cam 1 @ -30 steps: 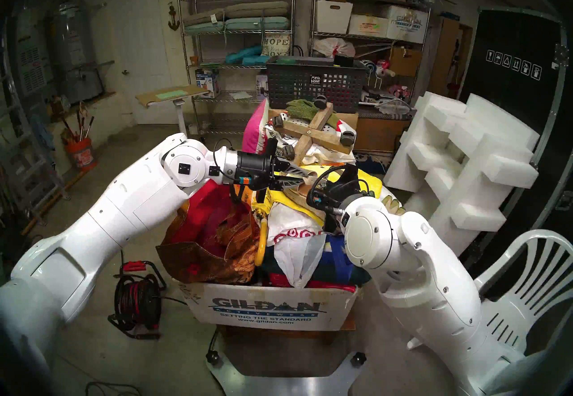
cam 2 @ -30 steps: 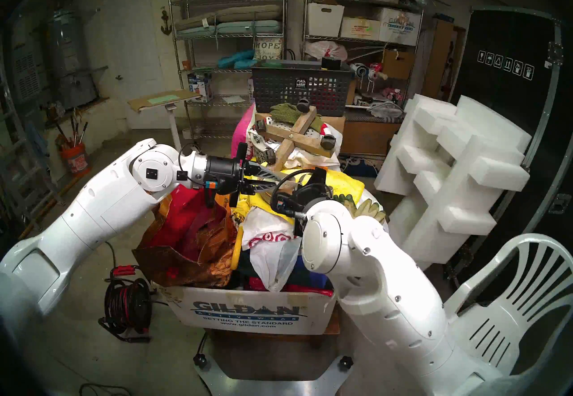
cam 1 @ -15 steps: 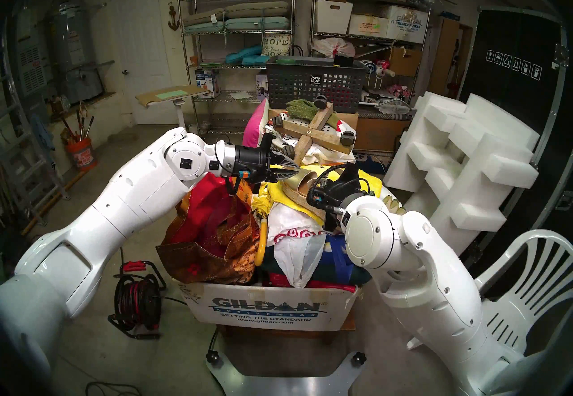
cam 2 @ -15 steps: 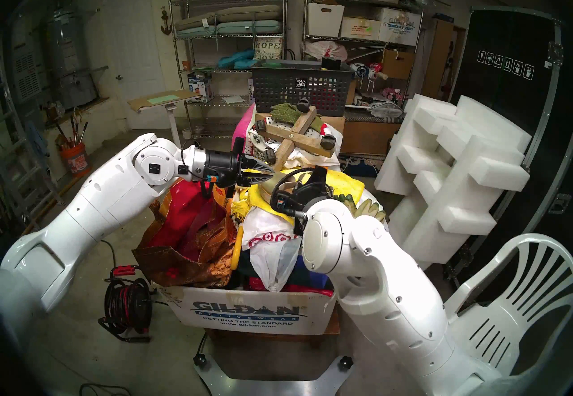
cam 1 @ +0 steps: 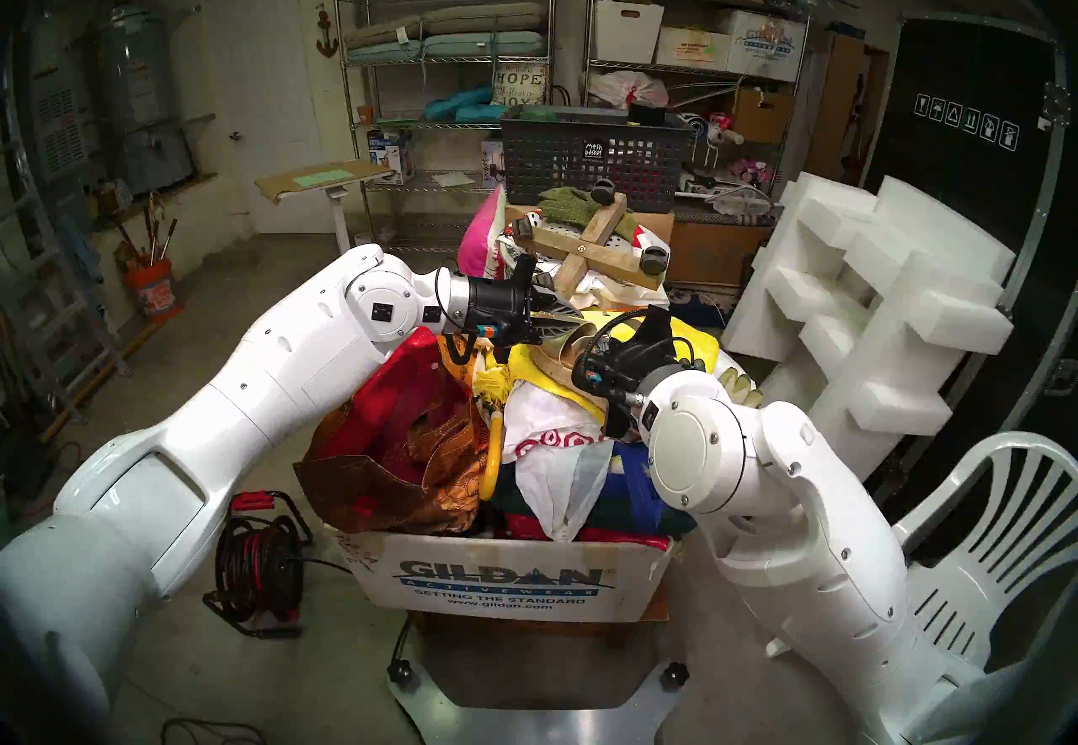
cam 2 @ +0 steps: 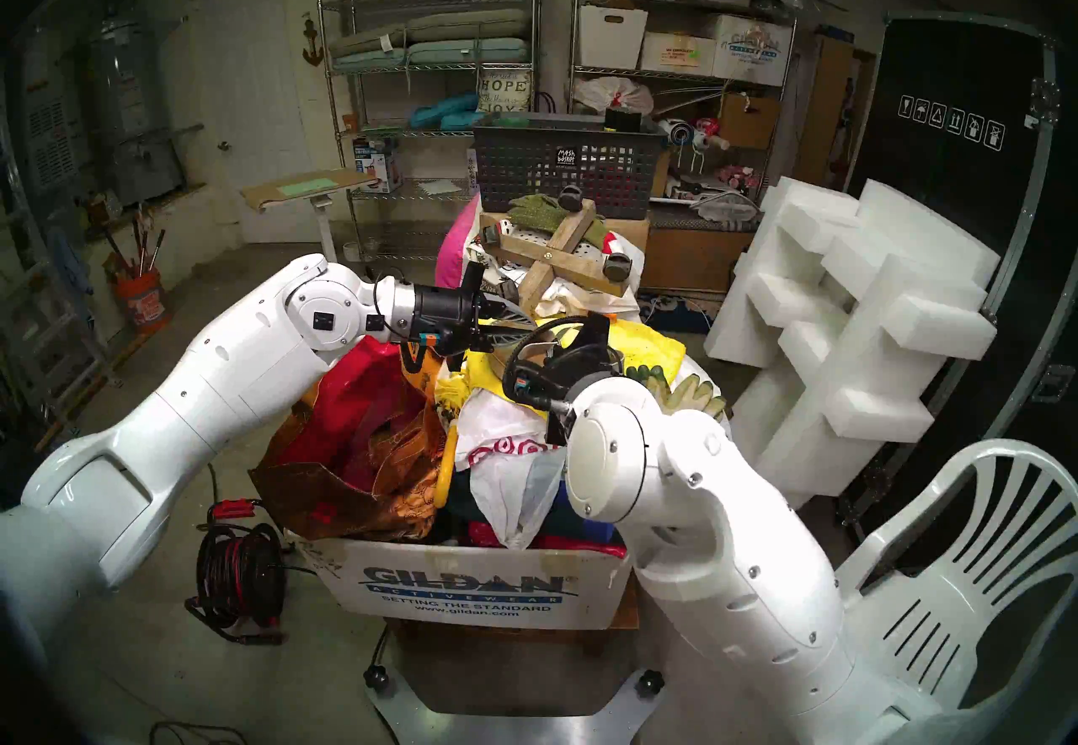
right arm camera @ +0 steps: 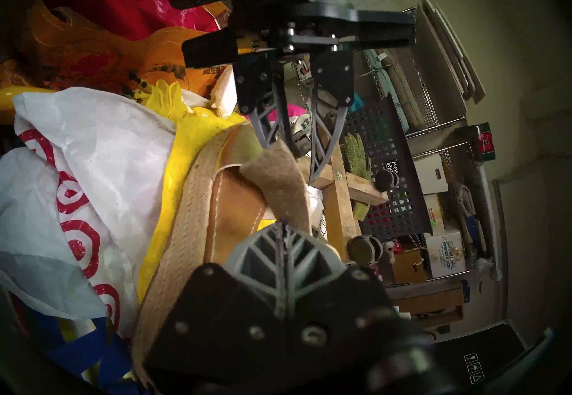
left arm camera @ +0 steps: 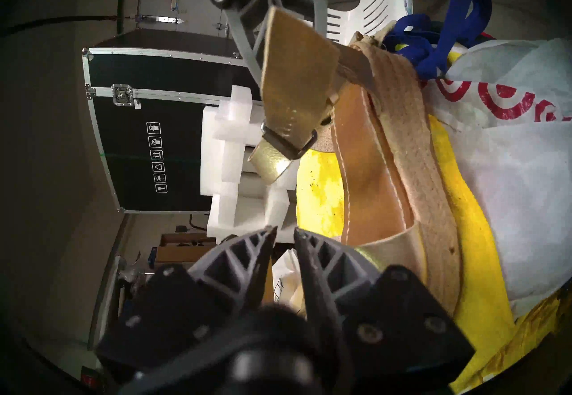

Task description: Unbuckle a shoe

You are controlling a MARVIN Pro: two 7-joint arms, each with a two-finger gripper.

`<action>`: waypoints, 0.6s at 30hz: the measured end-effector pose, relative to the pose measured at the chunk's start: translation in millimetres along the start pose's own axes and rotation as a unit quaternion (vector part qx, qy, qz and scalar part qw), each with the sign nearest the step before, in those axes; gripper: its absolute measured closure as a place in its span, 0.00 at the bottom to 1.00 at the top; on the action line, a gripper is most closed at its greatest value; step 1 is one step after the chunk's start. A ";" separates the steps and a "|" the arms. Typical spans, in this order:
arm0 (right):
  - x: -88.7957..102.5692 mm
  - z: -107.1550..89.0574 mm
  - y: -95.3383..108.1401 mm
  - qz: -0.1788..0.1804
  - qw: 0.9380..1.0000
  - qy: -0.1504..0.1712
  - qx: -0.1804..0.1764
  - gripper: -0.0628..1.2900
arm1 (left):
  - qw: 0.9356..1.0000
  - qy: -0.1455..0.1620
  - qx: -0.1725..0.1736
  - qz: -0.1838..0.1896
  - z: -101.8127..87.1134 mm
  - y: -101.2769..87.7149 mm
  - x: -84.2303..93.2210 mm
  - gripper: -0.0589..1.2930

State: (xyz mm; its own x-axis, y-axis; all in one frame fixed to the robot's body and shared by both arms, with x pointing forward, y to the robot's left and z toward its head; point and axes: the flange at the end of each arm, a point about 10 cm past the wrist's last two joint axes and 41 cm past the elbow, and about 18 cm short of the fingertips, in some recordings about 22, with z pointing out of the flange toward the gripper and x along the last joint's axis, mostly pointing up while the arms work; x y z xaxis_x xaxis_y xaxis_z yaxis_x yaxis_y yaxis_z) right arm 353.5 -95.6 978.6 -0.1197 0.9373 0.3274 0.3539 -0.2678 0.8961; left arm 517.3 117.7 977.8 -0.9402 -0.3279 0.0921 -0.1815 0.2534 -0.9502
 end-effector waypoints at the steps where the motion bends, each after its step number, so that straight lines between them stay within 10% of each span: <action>1: 0.2 -0.2 -0.2 0.000 1.000 0.001 0.001 0.97 | 1.000 0.001 0.001 0.001 1.5 -0.5 0.2 0.68; 18: 3.2 -1.1 -2.1 0.001 1.000 0.008 0.005 0.97 | 0.999 0.044 0.005 0.007 22.4 -7.0 15.0 0.65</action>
State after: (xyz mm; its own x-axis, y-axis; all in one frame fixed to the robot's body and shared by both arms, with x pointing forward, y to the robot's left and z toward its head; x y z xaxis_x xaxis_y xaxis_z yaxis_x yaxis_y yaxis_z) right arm 351.3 -92.3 978.1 -0.1346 0.9330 0.3338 0.3633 -0.2669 0.8926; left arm 510.9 90.6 979.2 -0.9644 -0.2431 0.1039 -0.1655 0.2485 -0.9544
